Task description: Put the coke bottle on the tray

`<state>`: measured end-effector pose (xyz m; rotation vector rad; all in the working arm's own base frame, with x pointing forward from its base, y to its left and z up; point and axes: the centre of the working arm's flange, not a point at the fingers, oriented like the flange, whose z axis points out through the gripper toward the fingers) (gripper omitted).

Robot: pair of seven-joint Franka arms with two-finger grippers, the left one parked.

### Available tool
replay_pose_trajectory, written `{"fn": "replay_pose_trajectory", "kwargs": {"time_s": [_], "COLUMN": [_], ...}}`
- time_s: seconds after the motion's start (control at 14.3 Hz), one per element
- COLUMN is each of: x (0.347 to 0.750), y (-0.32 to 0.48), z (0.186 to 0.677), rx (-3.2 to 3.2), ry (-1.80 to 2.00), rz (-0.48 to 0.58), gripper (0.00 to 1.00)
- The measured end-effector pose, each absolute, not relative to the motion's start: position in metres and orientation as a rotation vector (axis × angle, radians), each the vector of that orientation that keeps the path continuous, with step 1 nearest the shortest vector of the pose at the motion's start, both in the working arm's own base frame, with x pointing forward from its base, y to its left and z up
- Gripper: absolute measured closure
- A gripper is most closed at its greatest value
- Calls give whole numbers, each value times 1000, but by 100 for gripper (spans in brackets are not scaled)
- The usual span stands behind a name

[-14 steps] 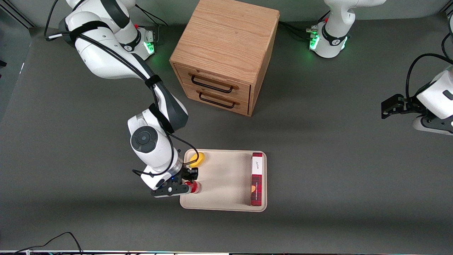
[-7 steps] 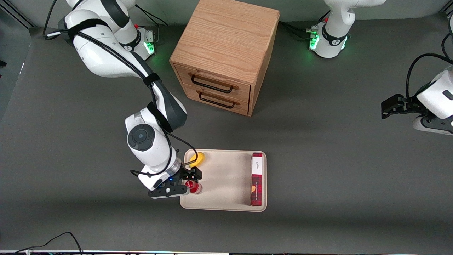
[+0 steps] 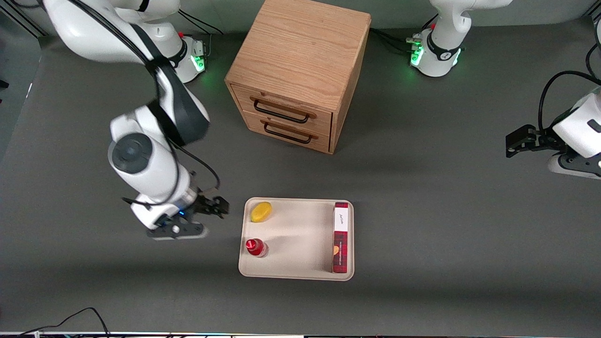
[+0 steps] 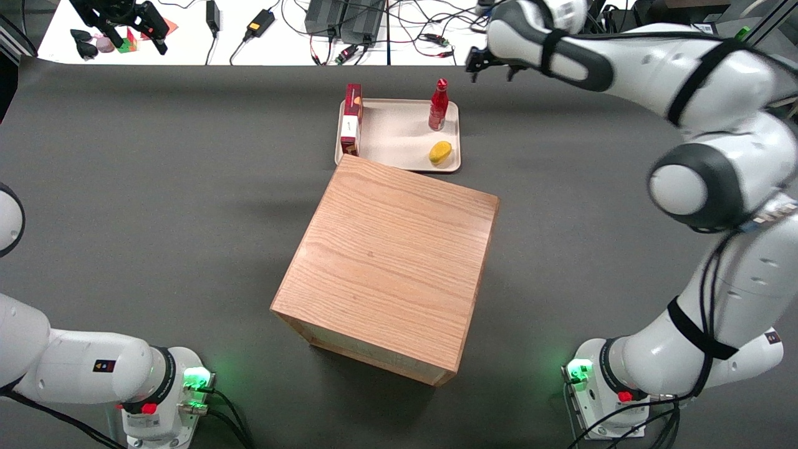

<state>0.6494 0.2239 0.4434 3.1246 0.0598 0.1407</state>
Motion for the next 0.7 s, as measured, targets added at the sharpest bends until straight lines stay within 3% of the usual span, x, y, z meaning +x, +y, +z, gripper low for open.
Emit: {"fn": "replay_pose_trajectory", "kwargs": {"time_s": [0.35,0.7], "x": [584,569], "y": [116,45], "z": [514,560], "rx": [3114,3145], "ry": [33,-16], "rz": [10,-93], "gripper": [0,0]}}
